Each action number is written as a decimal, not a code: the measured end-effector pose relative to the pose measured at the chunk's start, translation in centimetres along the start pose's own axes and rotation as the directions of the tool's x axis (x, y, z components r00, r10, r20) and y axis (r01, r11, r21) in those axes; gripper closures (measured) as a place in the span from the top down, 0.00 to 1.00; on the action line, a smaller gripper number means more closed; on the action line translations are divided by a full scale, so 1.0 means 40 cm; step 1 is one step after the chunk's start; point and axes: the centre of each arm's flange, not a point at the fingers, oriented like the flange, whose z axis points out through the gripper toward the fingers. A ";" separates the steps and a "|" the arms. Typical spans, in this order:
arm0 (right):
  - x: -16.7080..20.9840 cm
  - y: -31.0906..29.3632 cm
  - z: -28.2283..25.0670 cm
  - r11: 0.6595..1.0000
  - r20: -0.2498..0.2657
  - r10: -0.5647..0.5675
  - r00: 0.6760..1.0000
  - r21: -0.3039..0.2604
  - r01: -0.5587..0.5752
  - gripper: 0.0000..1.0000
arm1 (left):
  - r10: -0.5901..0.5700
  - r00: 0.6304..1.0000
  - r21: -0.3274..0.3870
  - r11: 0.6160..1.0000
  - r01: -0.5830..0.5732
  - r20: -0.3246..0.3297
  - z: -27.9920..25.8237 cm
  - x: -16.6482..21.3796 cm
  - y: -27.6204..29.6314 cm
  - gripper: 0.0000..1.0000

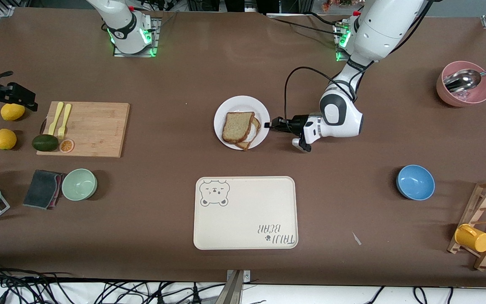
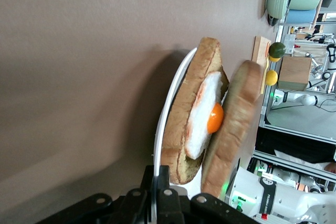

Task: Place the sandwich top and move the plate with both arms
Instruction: 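Slide the plate with the left gripper onto the bear tray, then open the left gripper and release the plate rim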

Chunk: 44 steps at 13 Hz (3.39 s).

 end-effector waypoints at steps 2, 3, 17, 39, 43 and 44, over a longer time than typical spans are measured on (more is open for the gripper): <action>0.000 -0.001 0.000 1.000 0.000 -0.001 1.000 0.000 0.001 1.00 | 0.003 0.999 -0.009 1.000 -0.004 -0.036 -0.042 0.033 0.004 0.04; 0.000 -0.001 0.000 1.000 0.001 -0.001 1.000 0.000 0.001 1.00 | 0.007 0.998 -0.021 1.000 -0.008 -0.060 -0.072 0.056 0.009 0.04; -0.002 0.002 0.002 1.000 0.007 0.002 1.000 0.001 -0.002 1.00 | 0.027 0.962 -0.070 0.996 -0.048 -0.270 -0.286 0.352 0.009 0.04; -0.004 0.002 0.002 1.000 0.012 0.002 1.000 0.001 -0.002 1.00 | -0.088 0.935 -0.002 0.996 0.093 -0.343 -0.293 0.557 -0.031 0.50; -0.001 0.002 0.000 1.000 0.002 0.001 1.000 0.000 -0.001 1.00 | -0.055 0.943 0.050 0.996 0.076 -0.329 -0.314 0.568 -0.017 0.78; -0.001 0.002 0.000 1.000 0.002 0.001 1.000 0.000 -0.001 1.00 | -0.050 0.946 0.073 0.994 0.078 -0.321 -0.324 0.571 -0.009 0.80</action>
